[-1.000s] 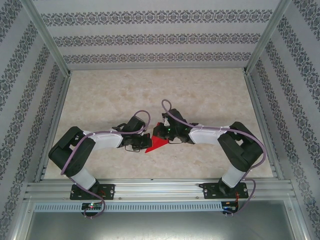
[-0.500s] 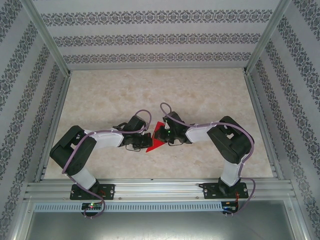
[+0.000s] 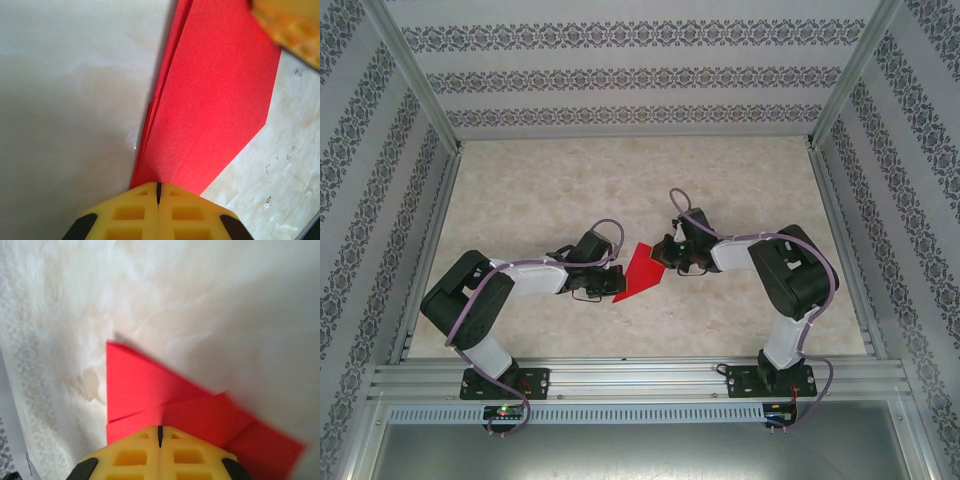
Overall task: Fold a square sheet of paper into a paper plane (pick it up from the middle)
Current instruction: Fourth fold the wing at the center of the table.
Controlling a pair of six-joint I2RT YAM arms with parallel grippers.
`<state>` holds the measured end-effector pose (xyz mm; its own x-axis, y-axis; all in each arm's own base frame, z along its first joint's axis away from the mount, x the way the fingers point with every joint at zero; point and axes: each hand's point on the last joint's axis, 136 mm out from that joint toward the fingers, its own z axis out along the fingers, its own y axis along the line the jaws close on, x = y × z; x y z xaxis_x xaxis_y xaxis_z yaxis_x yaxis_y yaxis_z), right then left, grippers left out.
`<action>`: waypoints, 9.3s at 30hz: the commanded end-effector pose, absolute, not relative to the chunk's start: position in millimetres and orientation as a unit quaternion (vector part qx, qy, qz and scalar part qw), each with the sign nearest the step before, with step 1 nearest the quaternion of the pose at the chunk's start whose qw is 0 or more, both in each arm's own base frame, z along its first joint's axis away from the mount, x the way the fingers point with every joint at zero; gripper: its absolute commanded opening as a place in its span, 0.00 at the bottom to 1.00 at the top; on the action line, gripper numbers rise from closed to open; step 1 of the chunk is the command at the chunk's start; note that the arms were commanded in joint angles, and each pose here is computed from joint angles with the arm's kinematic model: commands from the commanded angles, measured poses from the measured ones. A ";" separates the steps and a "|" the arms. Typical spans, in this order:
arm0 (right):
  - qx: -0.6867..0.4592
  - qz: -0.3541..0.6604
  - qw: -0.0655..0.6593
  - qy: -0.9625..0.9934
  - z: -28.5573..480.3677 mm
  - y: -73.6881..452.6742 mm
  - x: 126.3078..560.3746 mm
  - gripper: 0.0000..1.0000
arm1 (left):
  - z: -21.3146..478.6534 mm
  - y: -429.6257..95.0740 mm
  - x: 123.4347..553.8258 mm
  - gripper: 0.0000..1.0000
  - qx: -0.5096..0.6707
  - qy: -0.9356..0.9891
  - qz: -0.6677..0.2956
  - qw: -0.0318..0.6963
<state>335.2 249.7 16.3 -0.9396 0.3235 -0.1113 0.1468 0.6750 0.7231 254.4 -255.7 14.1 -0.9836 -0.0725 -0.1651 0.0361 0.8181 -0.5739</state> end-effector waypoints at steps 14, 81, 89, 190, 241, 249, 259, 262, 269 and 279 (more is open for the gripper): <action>0.141 0.400 0.180 0.887 71.7 204.4 369.9 0.06 | -44.2 -200.5 198.7 0.00 -0.031 0.983 -0.179 -0.012; 0.076 0.401 0.137 0.903 62.9 279.6 315.5 0.06 | -43.9 -202.8 198.3 0.00 -0.030 0.982 -0.186 -0.014; 0.096 0.357 0.125 0.921 20.5 265.9 327.8 0.05 | -43.9 -202.1 197.4 0.00 -0.028 0.982 -0.186 -0.014; 0.112 0.326 0.083 0.935 -26.2 248.6 292.5 0.02 | -23.8 -222.3 204.1 0.02 -0.008 0.973 -0.229 -0.008; 0.123 0.319 0.073 0.937 -35.7 240.3 290.2 0.02 | -13.2 -229.8 189.6 0.03 -0.036 0.963 -0.264 -0.043; 0.123 0.319 0.075 0.937 -33.3 240.2 290.5 0.02 | -8.3 -214.4 178.0 0.03 -0.041 0.968 -0.245 -0.038; 0.122 0.322 0.075 0.936 -31.1 242.1 291.4 0.02 | 19.4 -218.7 185.3 0.03 -0.027 0.962 -0.273 0.003; 0.121 0.322 0.076 0.936 -30.3 242.6 291.5 0.02 | 39.1 -227.1 198.0 0.04 -0.017 0.955 -0.293 0.033; 0.122 0.322 0.072 0.936 -32.3 244.5 291.0 0.02 | 61.7 -260.6 244.5 0.05 0.006 0.942 -0.329 0.074; 0.101 0.356 0.080 0.925 -7.9 259.9 298.6 0.04 | 6.3 -242.9 239.4 0.05 -0.007 0.970 -0.243 0.022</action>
<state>311.5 276.2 16.4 -0.9615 0.2335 -0.1447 0.0497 0.6659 0.7444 252.3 -259.5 26.0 -0.9964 -0.0467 -0.0706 -0.0003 0.8362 -0.5485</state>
